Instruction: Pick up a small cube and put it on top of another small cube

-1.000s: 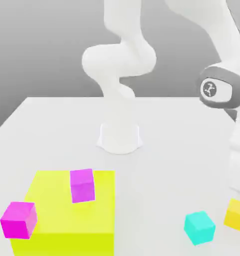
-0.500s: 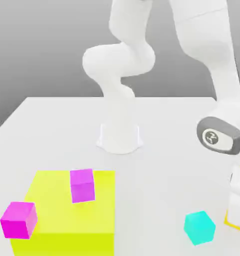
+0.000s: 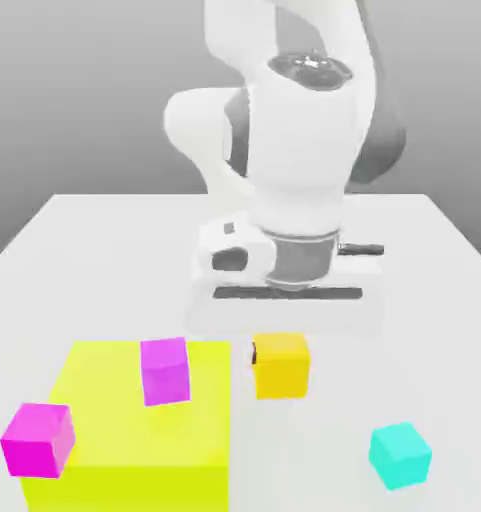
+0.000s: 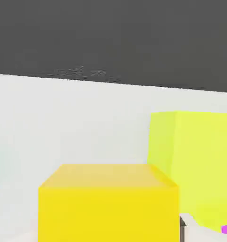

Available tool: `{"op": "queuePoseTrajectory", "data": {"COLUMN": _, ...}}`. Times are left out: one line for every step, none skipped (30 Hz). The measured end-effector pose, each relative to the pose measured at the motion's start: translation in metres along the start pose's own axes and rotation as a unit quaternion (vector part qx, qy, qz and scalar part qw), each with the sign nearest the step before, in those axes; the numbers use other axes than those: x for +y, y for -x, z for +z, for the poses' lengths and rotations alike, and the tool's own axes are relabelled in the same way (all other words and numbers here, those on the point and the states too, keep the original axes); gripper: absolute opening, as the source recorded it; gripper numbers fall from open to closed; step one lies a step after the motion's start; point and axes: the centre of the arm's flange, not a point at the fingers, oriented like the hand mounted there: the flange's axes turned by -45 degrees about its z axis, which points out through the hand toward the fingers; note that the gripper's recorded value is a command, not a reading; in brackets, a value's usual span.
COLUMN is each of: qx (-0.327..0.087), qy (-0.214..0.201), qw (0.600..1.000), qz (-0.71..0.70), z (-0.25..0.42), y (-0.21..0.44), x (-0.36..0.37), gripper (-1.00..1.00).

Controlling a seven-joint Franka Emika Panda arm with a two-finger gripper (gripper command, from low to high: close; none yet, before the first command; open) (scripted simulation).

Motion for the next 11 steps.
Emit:
{"op": "queuePoseTrajectory", "data": {"qx": -0.001, "qy": -0.004, "qw": 0.999, "qz": 0.043, "z": -0.008, "y": 0.004, "x": 0.022, "gripper": -1.0}}
{"op": "queuePoseTrajectory", "data": {"qx": -0.002, "qy": -0.009, "qw": 0.996, "qz": 0.087, "z": -0.015, "y": 0.009, "x": 0.043, "gripper": -1.0}}
{"op": "queuePoseTrajectory", "data": {"qx": -0.003, "qy": -0.015, "qw": 0.991, "qz": 0.13, "z": -0.023, "y": 0.015, "x": 0.064, "gripper": -1.0}}
{"op": "queuePoseTrajectory", "data": {"qx": -0.003, "qy": -0.018, "qw": 0.988, "qz": 0.155, "z": -0.02, "y": 0.019, "x": 0.076, "gripper": -1.0}}
{"op": "queuePoseTrajectory", "data": {"qx": -0.004, "qy": -0.02, "qw": 0.986, "qz": 0.167, "z": -0.012, "y": 0.02, "x": 0.081, "gripper": -1.0}}
{"op": "queuePoseTrajectory", "data": {"qx": -0.004, "qy": -0.021, "qw": 0.985, "qz": 0.173, "z": -0.001, "y": 0.021, "x": 0.084, "gripper": -1.0}}
{"op": "queuePoseTrajectory", "data": {"qx": -0.004, "qy": -0.021, "qw": 0.984, "qz": 0.176, "z": 0.012, "y": 0.021, "x": 0.085, "gripper": -1.0}}
{"op": "queuePoseTrajectory", "data": {"qx": -0.004, "qy": -0.021, "qw": 0.984, "qz": 0.178, "z": 0.025, "y": 0.022, "x": 0.085, "gripper": -1.0}}
{"op": "queuePoseTrajectory", "data": {"qx": -0.004, "qy": -0.021, "qw": 0.984, "qz": 0.178, "z": 0.032, "y": 0.023, "x": 0.085, "gripper": 1.0}}
{"op": "queuePoseTrajectory", "data": {"qx": -0.004, "qy": -0.021, "qw": 0.984, "qz": 0.178, "z": 0.032, "y": 0.023, "x": 0.085, "gripper": 1.0}}
{"op": "queuePoseTrajectory", "data": {"qx": -0.004, "qy": -0.021, "qw": 0.984, "qz": 0.178, "z": 0.032, "y": 0.023, "x": 0.085, "gripper": 1.0}}
